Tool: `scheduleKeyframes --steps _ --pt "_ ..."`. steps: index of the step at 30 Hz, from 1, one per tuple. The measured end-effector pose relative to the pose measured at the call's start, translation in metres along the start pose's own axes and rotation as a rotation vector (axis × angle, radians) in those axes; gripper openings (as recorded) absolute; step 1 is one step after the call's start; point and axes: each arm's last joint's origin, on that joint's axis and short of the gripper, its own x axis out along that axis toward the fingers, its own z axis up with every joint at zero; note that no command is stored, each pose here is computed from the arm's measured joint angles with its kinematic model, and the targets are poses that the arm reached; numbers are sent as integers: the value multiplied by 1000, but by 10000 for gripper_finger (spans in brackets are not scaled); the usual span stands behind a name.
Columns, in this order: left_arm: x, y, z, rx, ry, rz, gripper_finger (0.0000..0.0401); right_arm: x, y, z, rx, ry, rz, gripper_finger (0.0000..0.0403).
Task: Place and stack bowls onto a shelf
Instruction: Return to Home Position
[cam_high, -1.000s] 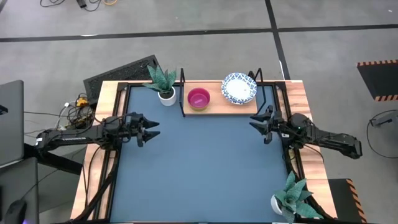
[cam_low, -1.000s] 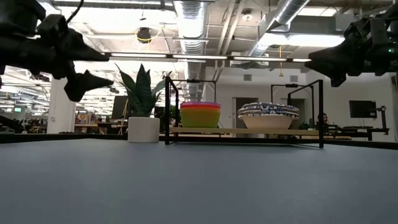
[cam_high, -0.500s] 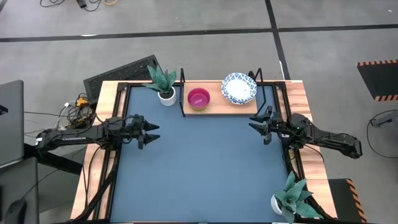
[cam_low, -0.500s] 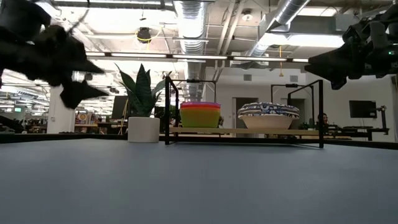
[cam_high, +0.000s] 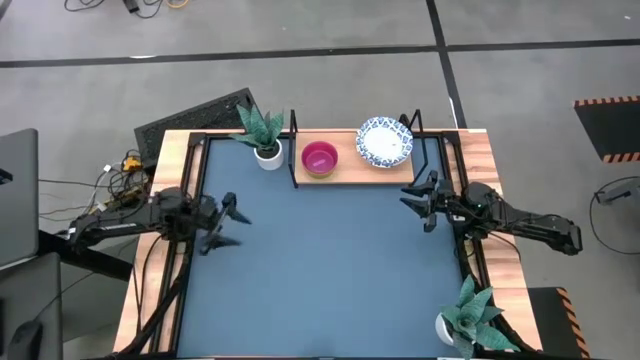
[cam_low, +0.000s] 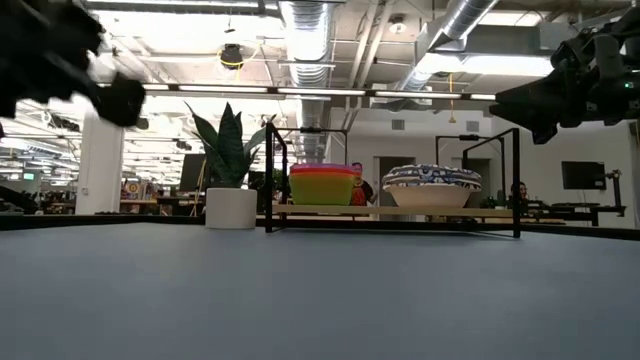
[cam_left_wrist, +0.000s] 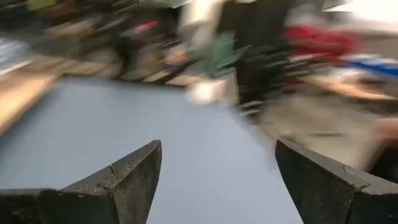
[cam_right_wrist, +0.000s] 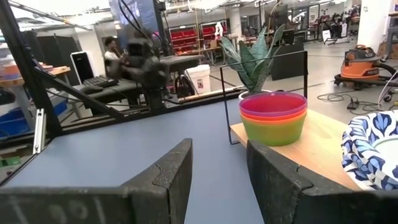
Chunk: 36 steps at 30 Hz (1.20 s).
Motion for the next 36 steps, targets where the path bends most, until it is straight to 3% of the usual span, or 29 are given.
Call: scheduleKeyframes --steps 2,5,9,14,36 --pt "0 5 -2 19 0 134 300 0 0 0 0 -3 2 177" --pt "0 7 -1 75 -27 229 300 0 0 0 0 -2 1 177" --pt "-1 9 -1 108 -35 313 300 0 0 0 0 -3 1 177" --pt "-2 12 -3 55 -29 381 300 0 0 0 -2 -3 2 177" --pt "-2 13 -4 55 -30 397 300 0 0 0 -2 -4 3 177"
